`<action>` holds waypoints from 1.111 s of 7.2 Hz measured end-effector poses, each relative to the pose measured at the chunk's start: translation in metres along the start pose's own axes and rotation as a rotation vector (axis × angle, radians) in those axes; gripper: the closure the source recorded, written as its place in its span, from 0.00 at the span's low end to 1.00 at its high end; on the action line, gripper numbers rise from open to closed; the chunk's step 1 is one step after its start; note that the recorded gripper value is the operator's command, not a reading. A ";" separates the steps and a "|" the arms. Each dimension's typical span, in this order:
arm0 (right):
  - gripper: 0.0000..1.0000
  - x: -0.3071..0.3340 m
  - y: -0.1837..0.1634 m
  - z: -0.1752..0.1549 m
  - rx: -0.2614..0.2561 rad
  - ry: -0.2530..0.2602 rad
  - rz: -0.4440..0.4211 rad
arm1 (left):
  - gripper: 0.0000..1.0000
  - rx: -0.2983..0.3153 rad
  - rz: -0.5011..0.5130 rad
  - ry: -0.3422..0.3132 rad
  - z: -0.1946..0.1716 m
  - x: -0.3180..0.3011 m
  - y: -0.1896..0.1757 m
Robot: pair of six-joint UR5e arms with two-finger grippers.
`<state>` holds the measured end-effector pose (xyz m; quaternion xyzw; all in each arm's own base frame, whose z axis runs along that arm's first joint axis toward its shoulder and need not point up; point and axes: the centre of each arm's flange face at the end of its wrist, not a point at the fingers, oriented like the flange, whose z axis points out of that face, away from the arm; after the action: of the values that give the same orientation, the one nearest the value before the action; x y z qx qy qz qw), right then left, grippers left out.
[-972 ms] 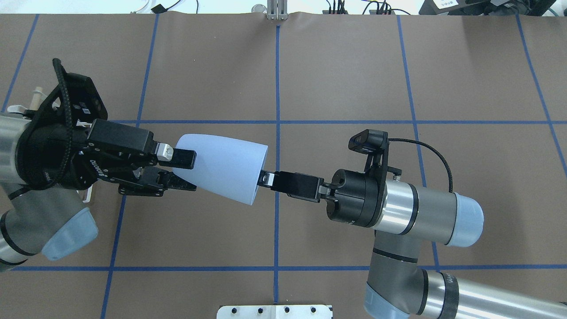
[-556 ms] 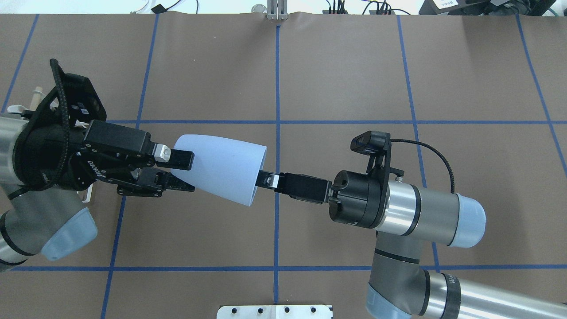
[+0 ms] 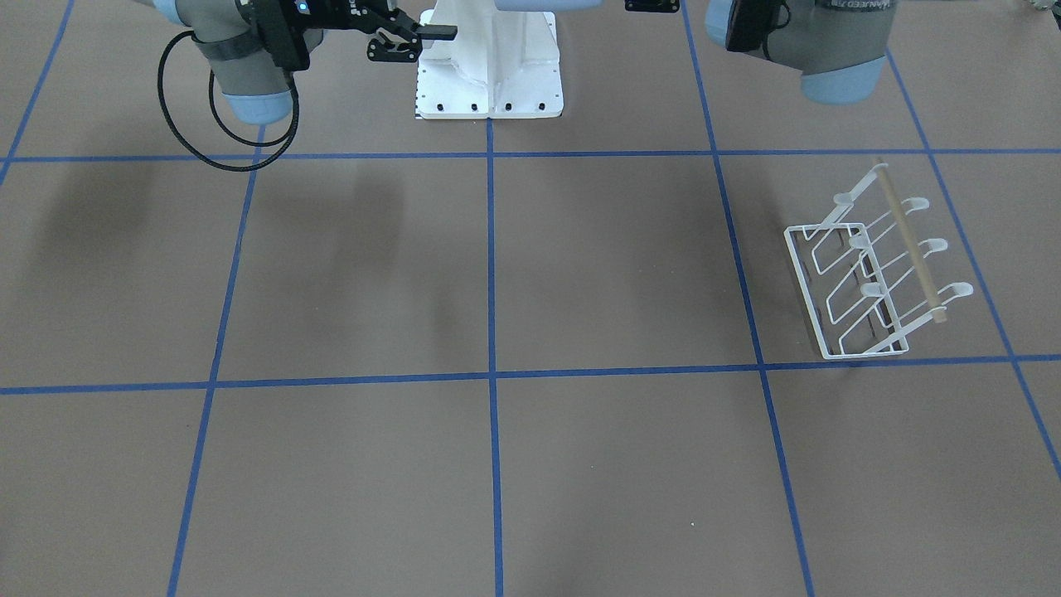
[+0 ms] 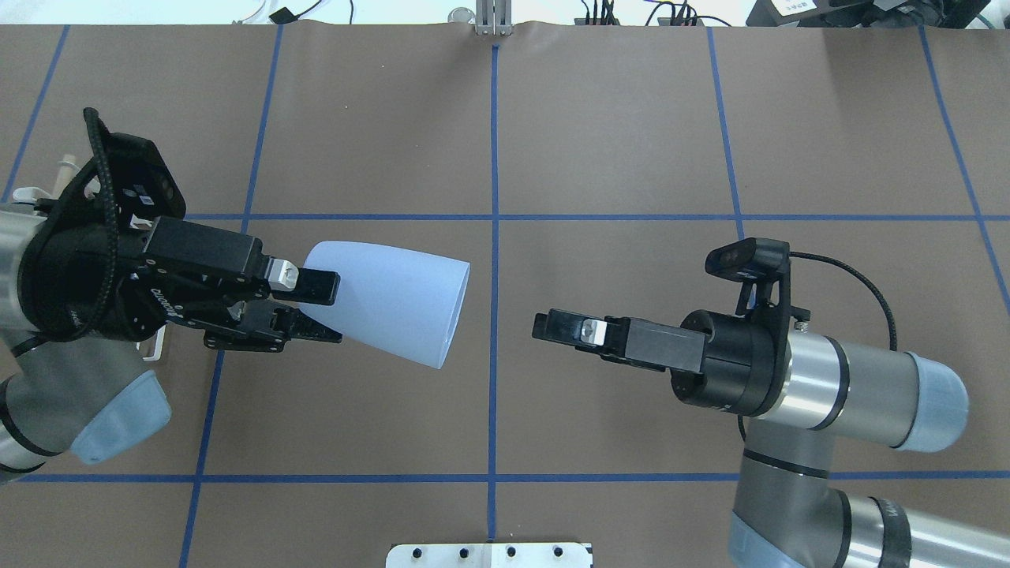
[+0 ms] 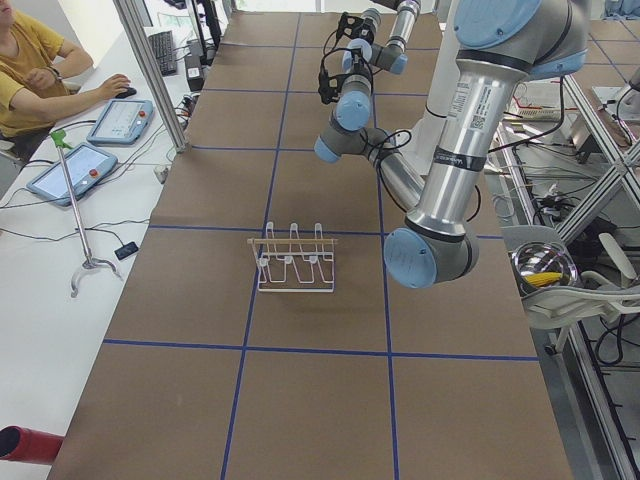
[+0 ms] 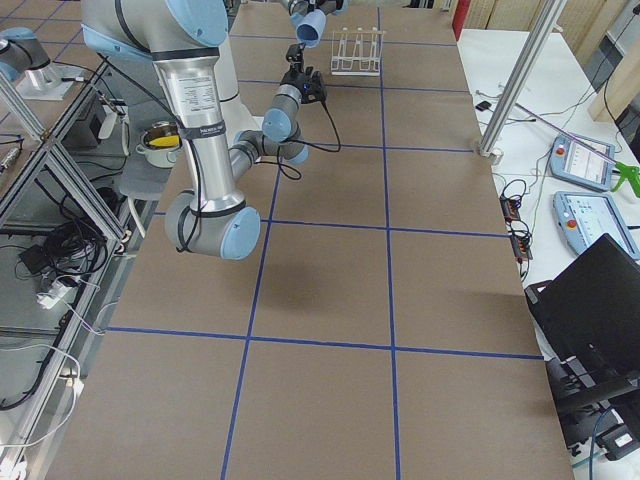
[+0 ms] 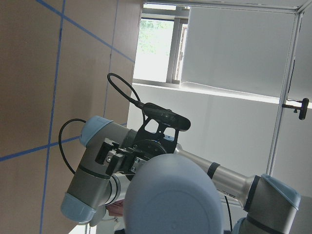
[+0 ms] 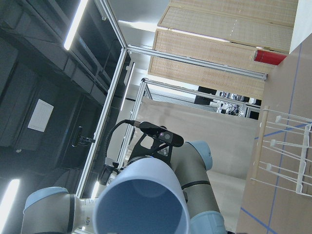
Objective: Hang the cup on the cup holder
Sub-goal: 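Carry the cup toward the wire rack with the left gripper while the right arm withdraws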
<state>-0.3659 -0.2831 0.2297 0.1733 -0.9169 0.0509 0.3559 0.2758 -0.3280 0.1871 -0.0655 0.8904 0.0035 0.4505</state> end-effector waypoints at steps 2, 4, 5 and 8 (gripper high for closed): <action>0.15 0.017 -0.043 -0.040 0.024 0.192 -0.064 | 0.82 0.014 0.014 -0.009 -0.005 -0.002 -0.003; 0.15 0.030 -0.114 -0.069 0.010 0.498 -0.103 | 0.82 0.054 0.061 -0.036 -0.022 -0.006 -0.012; 0.15 0.030 -0.156 -0.091 0.000 0.655 -0.097 | 0.82 0.088 0.085 -0.054 -0.035 -0.005 -0.020; 0.01 0.048 -0.244 -0.202 -0.057 1.021 -0.166 | 0.82 0.185 0.175 -0.204 -0.088 0.006 -0.050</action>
<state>-0.1842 -0.4808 0.4049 0.1890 -0.6105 0.0754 0.7654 0.2075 -0.3837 0.2377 0.0548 0.8389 -0.0324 0.5405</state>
